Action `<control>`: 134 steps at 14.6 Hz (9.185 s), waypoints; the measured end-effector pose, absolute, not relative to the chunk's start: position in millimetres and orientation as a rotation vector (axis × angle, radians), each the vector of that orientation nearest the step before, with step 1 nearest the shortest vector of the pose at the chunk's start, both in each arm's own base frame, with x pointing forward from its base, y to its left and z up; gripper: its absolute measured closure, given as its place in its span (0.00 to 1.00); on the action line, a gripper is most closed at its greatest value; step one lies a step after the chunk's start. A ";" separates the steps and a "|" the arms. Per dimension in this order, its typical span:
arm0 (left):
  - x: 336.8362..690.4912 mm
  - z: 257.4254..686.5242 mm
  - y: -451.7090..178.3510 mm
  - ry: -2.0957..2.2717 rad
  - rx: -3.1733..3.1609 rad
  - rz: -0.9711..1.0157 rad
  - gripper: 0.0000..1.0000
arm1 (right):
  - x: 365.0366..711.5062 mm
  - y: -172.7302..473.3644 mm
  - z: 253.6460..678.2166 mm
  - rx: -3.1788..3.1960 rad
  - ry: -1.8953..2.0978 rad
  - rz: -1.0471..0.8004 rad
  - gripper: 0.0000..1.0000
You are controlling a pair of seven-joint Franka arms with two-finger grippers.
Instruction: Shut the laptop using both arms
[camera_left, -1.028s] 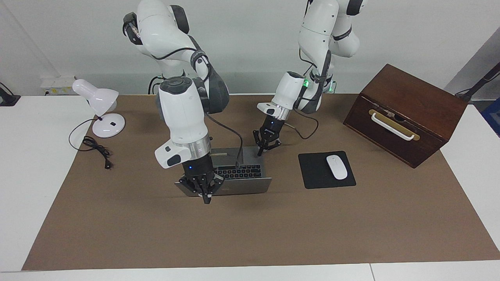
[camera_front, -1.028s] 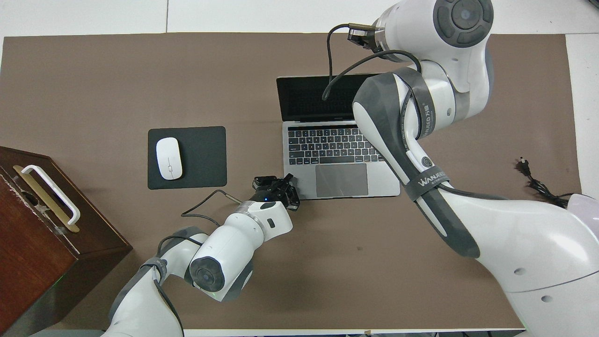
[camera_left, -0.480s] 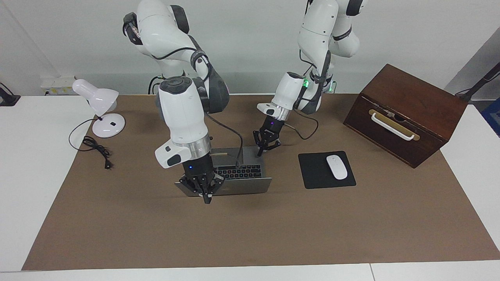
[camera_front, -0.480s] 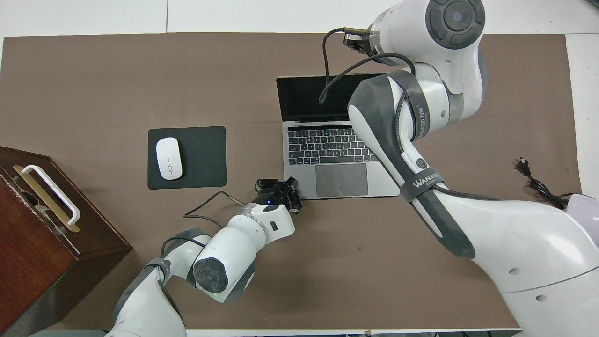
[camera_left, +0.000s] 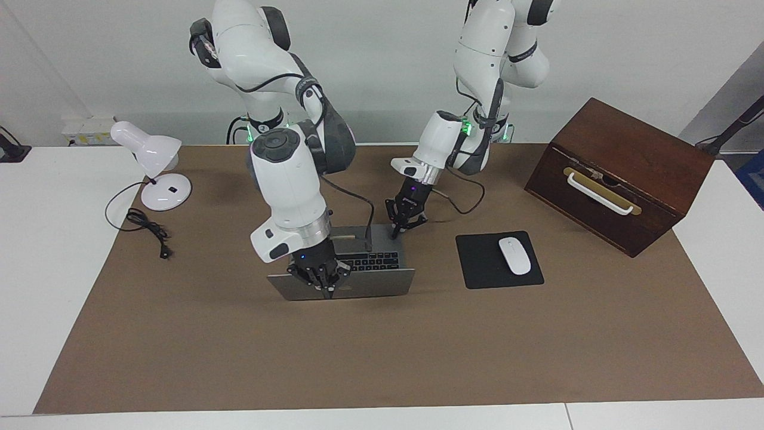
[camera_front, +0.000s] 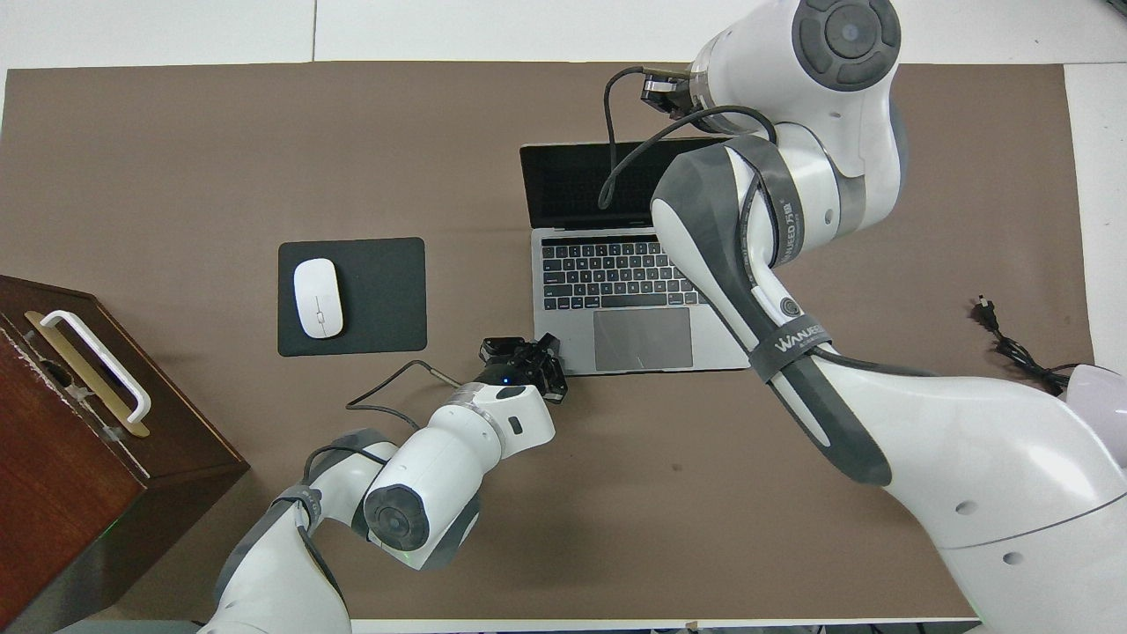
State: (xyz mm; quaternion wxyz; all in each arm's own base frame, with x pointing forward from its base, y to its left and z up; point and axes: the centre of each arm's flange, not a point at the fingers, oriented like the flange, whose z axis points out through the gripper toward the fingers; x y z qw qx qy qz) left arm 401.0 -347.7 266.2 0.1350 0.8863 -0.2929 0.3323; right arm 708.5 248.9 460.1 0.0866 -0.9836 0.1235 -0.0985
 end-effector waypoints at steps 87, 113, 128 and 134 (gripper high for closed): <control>393.9 264.6 -316.0 -0.859 2.638 0.904 0.99 | 605.8 287.8 378.5 -2.685 0.709 0.440 0.99; 444.4 546.1 -74.8 -0.407 3.119 0.203 0.00 | 628.5 39.2 551.5 -3.056 -0.125 0.135 0.42; 513.0 636.9 -4.6 -0.122 3.143 0.223 0.00 | 540.0 -17.3 609.4 -3.051 0.209 0.323 0.00; 548.5 615.2 -7.2 -0.132 3.140 0.058 0.00 | 510.0 -15.6 597.6 -3.058 0.220 0.245 0.00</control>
